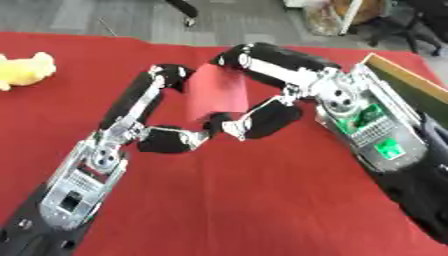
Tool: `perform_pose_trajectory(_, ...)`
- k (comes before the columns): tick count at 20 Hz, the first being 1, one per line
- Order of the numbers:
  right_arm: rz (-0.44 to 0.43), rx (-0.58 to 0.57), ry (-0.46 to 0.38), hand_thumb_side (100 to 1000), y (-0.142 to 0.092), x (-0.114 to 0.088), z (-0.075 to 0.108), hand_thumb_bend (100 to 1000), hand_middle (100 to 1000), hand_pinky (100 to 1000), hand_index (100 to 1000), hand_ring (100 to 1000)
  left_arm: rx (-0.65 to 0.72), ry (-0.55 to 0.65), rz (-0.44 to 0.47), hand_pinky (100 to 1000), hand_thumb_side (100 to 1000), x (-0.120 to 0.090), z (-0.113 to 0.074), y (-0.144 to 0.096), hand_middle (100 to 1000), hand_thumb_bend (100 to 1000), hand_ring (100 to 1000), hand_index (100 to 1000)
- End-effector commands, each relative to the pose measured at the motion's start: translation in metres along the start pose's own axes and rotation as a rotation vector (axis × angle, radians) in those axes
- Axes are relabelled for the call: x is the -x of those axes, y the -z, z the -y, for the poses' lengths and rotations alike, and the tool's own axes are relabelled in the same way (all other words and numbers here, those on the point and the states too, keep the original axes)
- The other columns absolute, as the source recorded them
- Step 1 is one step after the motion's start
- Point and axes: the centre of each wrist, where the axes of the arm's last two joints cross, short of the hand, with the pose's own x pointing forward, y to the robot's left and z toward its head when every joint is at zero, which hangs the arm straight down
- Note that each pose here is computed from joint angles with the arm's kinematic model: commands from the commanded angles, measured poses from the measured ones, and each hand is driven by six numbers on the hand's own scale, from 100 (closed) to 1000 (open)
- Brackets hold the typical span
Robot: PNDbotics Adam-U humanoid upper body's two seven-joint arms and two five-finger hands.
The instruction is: Pick up the objects with one hand, pass them to the other hand, and then place them into the box on the other side of the table.
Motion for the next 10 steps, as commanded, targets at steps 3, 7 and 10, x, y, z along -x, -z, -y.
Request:
perform_pose_trajectory(3, 0.005, 0.043, -0.008, 161, -0.0024, -0.0023, 0.0073, 100, 571, 840, 598, 710, -0.009, -0.008, 0.008, 732, 248, -0.0064, -0.0027, 0.0049, 579, 211, 636, 694)
perform_pose_trajectory(7, 0.003, 0.058, 0.005, 148, -0.0035, -0.0027, 0.0079, 100, 577, 836, 592, 706, -0.007, -0.001, -0.018, 745, 353, -0.0040, -0.0025, 0.0050, 611, 391, 660, 790)
perform_pose_trajectory(10, 0.003, 0.061, 0.009, 143, -0.0040, -0.0027, 0.0082, 100, 578, 835, 593, 705, -0.008, 0.014, -0.044, 753, 400, -0.0016, -0.0021, 0.0049, 630, 557, 678, 818)
